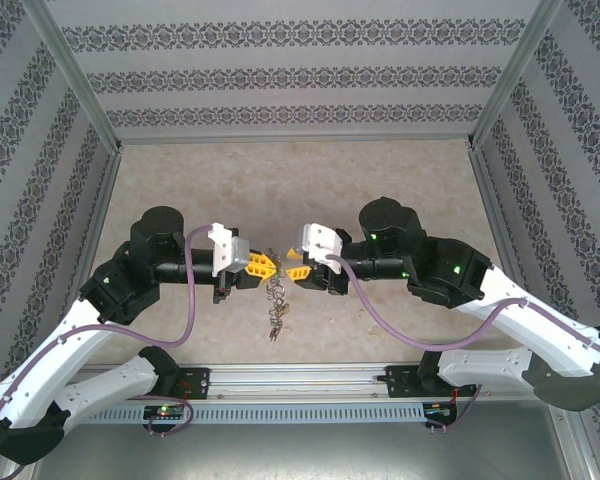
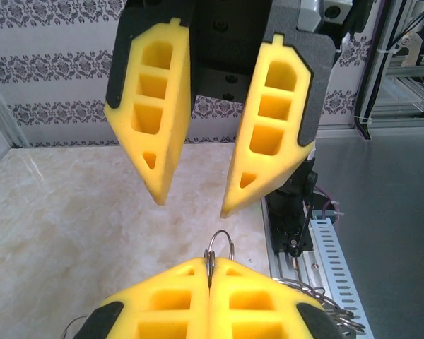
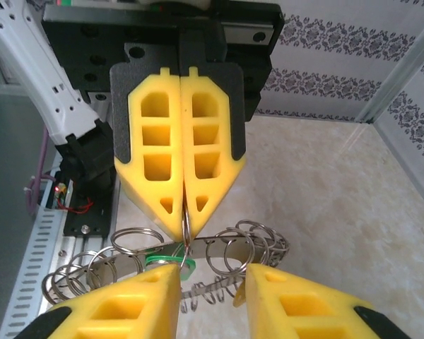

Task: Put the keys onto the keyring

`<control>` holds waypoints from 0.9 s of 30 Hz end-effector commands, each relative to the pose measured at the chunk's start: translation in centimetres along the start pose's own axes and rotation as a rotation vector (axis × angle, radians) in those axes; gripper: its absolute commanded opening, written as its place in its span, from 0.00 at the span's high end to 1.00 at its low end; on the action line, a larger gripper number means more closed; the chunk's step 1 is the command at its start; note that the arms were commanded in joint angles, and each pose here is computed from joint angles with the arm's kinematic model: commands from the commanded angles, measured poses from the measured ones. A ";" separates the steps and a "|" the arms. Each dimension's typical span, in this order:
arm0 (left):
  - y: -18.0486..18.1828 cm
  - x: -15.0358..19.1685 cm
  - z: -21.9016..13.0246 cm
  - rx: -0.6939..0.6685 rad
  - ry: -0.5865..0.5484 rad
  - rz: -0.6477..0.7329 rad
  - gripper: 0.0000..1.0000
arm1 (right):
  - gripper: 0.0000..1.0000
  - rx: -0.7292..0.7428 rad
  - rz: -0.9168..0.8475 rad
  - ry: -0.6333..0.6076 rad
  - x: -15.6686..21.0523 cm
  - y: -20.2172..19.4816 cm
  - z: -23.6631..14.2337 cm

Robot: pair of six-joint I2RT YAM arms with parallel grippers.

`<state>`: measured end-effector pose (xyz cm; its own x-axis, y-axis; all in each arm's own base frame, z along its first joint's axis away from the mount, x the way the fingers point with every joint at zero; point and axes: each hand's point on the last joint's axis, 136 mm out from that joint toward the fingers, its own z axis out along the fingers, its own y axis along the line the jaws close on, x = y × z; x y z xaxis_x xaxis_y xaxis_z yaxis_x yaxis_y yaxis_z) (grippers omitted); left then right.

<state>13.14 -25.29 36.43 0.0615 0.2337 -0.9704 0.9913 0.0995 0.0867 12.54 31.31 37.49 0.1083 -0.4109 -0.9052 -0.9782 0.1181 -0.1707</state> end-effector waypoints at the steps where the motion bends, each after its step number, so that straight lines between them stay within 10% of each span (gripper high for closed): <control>1: -0.2 -1.6 -0.4 -0.001 -0.061 0.052 1.00 | 0.68 -0.044 0.041 -0.049 -0.9 0.5 -0.1; 27: -0.4 -1.9 -0.7 -0.013 -0.081 0.067 1.00 | 0.90 -0.123 0.147 0.038 2.1 1.1 1.5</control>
<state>13.05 -25.10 35.87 0.0597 0.2369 -0.9697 0.9906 0.1060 0.0869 11.95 32.56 35.30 -0.0101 -0.4212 -0.9069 -0.9984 0.0545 -0.0142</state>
